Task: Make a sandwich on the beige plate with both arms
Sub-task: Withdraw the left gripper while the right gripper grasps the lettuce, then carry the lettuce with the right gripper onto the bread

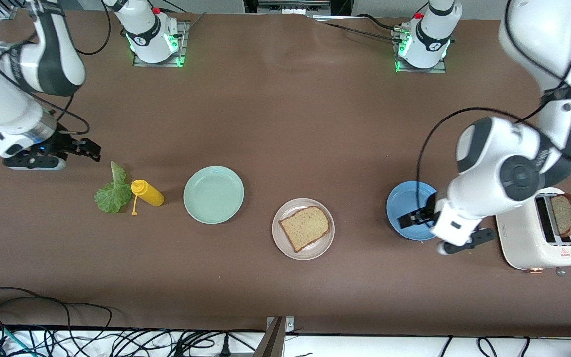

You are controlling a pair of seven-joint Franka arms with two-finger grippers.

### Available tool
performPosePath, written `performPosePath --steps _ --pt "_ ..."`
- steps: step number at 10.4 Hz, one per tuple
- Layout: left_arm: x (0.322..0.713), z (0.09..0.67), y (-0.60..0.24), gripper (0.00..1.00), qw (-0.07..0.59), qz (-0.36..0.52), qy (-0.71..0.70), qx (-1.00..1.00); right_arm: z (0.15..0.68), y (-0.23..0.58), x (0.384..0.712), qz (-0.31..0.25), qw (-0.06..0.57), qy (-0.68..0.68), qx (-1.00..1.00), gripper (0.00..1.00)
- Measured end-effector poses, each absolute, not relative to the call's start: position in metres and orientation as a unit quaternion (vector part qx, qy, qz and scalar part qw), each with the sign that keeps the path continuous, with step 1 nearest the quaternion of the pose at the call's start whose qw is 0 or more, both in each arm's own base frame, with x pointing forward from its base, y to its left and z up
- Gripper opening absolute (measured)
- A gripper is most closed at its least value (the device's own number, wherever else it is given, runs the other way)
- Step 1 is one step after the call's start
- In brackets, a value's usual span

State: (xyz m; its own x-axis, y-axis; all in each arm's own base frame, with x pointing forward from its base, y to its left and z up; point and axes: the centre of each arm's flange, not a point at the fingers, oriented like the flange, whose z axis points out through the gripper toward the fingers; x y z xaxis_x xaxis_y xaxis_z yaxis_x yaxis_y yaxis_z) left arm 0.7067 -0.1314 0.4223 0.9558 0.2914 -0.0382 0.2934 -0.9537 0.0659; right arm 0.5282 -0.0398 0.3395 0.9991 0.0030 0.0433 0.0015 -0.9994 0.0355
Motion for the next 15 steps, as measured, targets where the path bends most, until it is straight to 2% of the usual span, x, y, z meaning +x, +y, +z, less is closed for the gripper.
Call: performPosePath --steps 3,7,10,13,14,15 --pt "0.695 0.468 -0.065 1.0 0.019 -0.023 0.1 0.995 0.277 -0.039 0.526 0.01 0.019 0.011 1.0 1.0" --pt "0.69 0.475 0.048 1.0 0.017 -0.029 0.052 0.998 0.204 -0.047 0.533 0.039 0.027 0.032 0.998 0.99" --pt "0.676 0.474 0.146 0.99 0.021 -0.026 0.027 0.999 0.197 -0.052 0.535 0.045 0.031 0.064 0.996 0.54" --pt "0.674 0.46 0.201 0.96 0.02 0.002 0.007 1.0 0.199 -0.058 0.537 0.047 0.033 0.068 0.996 0.13" --pt "0.676 0.45 0.213 0.96 0.015 0.012 0.006 1.0 0.2 -0.058 0.538 0.05 0.033 0.069 0.996 0.04" --pt "0.679 0.439 0.224 0.96 0.012 0.02 0.005 1.0 0.205 -0.058 0.542 0.056 0.034 0.07 0.995 0.04"
